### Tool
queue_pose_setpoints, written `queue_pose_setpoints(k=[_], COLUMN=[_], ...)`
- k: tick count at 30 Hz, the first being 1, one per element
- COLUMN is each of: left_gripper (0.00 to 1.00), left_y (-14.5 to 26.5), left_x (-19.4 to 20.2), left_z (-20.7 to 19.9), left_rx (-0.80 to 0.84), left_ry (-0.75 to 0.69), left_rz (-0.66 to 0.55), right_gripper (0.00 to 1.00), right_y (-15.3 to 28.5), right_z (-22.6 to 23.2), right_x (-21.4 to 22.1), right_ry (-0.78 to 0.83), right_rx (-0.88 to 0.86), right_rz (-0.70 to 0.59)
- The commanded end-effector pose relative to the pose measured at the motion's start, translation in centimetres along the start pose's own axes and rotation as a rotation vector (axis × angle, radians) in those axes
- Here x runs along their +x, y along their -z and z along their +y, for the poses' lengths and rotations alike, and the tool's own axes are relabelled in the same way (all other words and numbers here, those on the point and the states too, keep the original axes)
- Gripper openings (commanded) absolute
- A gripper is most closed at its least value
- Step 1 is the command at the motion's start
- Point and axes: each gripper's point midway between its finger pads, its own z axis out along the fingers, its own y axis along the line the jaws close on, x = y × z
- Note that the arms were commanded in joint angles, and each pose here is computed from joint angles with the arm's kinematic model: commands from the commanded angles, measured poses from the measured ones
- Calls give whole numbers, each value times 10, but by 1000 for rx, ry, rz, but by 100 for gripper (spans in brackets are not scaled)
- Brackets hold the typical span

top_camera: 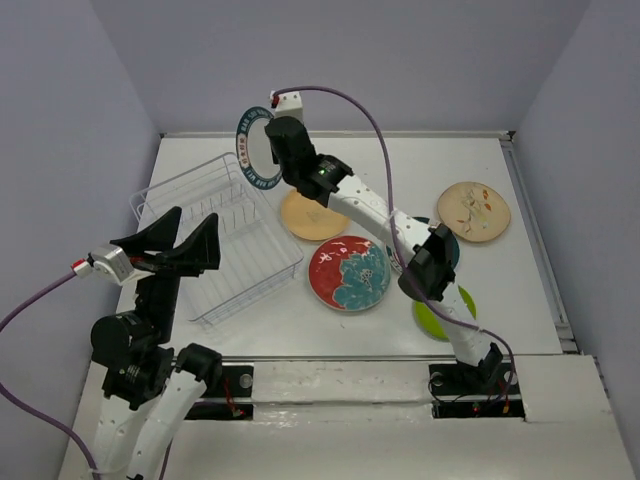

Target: Load the plates into the dish rack

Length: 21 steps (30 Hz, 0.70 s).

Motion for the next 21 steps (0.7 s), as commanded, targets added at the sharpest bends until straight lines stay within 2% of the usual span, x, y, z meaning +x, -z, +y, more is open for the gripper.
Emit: queue_pose_setpoints(k=[1, 10, 21], left_gripper=[99, 99, 99], left_y=[4, 8, 8], left_x=[-14, -15, -14], left_z=[1, 1, 1], left_rx=[-5, -10, -10], left_ry=[0, 1, 4], left_rz=[-62, -62, -59], right_gripper=[7, 7, 7], right_y=[21, 22, 5], right_z=[5, 41, 53], right_x=[-57, -27, 33], right_ry=[10, 34, 159], right_rx=[113, 85, 116], right_rz=[-166, -164, -94])
